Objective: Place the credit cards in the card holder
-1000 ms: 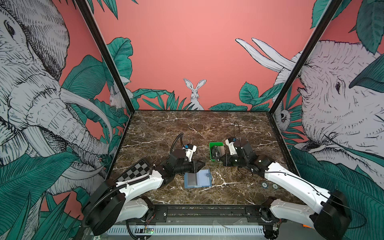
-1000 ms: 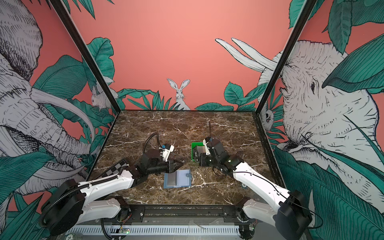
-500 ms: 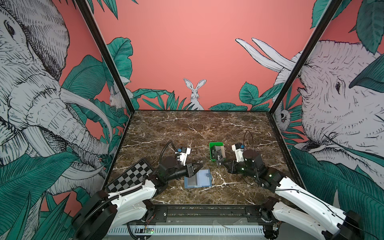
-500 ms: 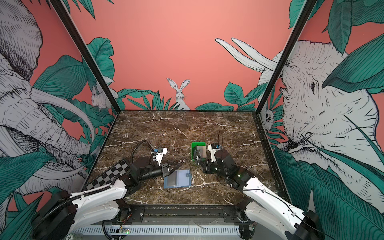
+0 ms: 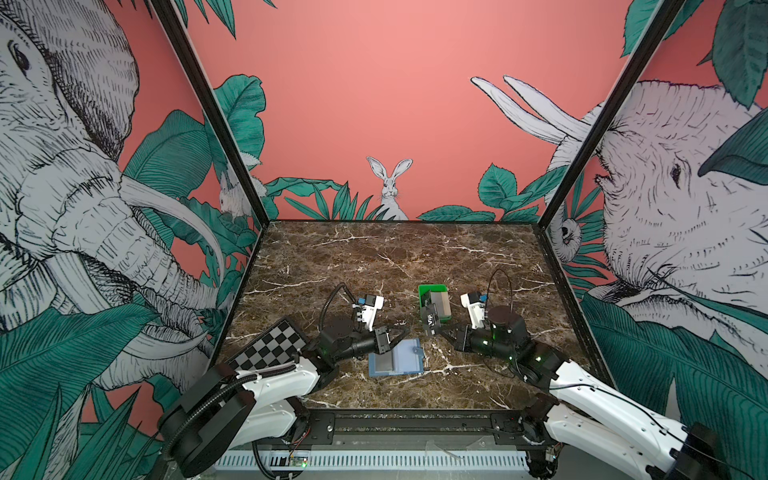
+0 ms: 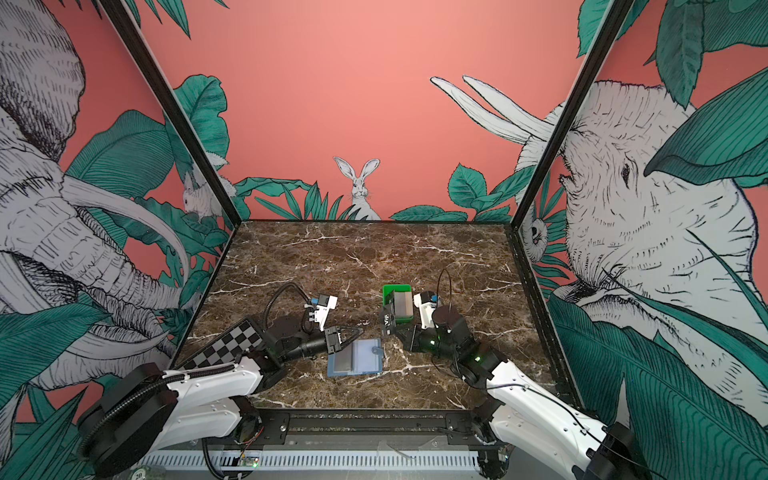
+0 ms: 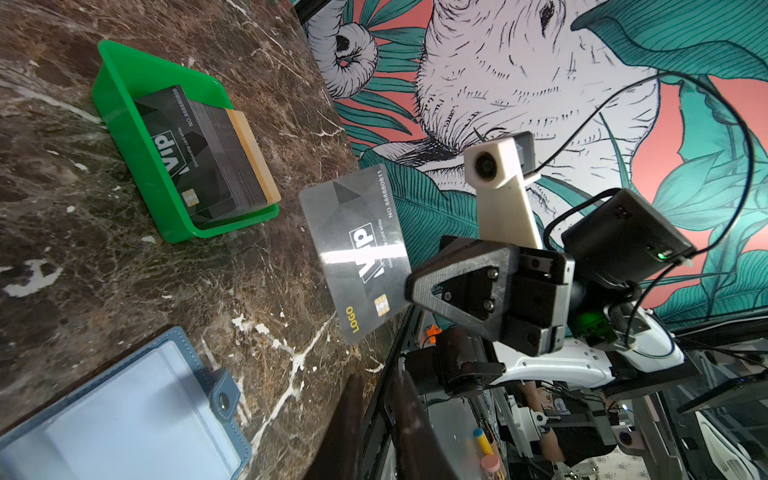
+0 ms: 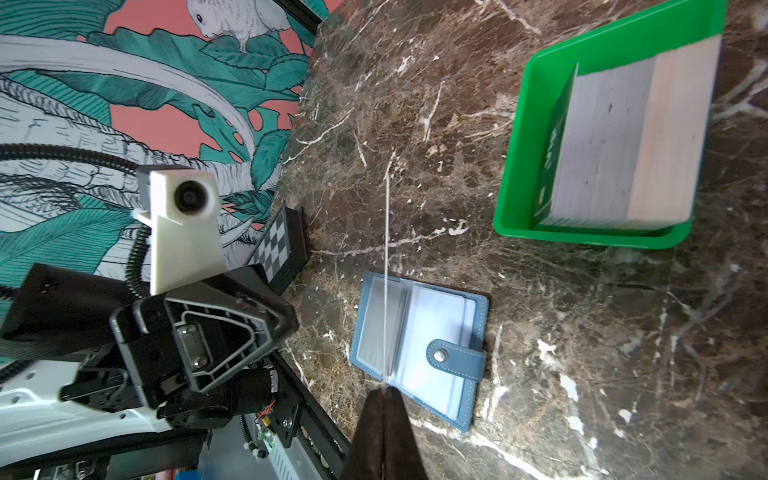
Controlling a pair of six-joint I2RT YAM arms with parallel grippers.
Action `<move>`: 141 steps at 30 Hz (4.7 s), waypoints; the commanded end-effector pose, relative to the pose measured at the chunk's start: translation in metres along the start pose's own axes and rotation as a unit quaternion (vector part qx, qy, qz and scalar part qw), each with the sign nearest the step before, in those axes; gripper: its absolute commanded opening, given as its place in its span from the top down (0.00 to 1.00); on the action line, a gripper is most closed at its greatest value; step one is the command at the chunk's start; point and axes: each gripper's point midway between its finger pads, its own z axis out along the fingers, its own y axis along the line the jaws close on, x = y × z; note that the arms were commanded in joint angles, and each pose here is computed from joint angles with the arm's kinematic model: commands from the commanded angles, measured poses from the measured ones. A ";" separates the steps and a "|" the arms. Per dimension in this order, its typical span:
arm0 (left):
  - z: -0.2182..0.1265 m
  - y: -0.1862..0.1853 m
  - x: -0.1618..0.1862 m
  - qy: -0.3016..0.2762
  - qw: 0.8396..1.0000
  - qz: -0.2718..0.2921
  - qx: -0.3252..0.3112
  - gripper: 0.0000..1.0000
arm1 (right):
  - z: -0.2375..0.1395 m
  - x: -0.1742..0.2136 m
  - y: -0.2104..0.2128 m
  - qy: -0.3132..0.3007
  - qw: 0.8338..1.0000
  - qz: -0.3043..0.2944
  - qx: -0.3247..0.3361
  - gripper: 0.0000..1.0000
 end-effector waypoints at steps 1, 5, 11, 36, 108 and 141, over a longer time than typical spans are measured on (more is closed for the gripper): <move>-0.002 -0.013 -0.005 -0.010 0.999 0.009 0.033 0.82 | 0.000 -0.005 0.019 -0.012 0.999 0.000 -0.047 1.00; -0.001 -0.013 -0.004 -0.009 0.999 0.009 0.039 0.82 | -0.001 -0.005 0.023 -0.011 0.998 0.004 -0.060 1.00; 0.001 -0.017 -0.006 -0.010 0.999 0.010 0.048 0.80 | -0.004 -0.005 0.029 -0.016 0.996 0.015 -0.082 1.00; 0.007 -0.030 -0.014 -0.017 0.996 0.003 0.088 0.79 | -0.007 -0.006 0.043 -0.019 0.991 0.036 -0.126 1.00; -0.028 0.024 0.016 0.020 0.997 -0.037 -0.068 1.00 | 0.010 0.020 0.002 0.005 0.999 -0.001 0.038 0.69; -0.054 0.060 0.063 0.072 0.985 -0.091 -0.128 0.98 | 0.068 0.093 -0.048 0.148 0.963 -0.046 0.221 0.75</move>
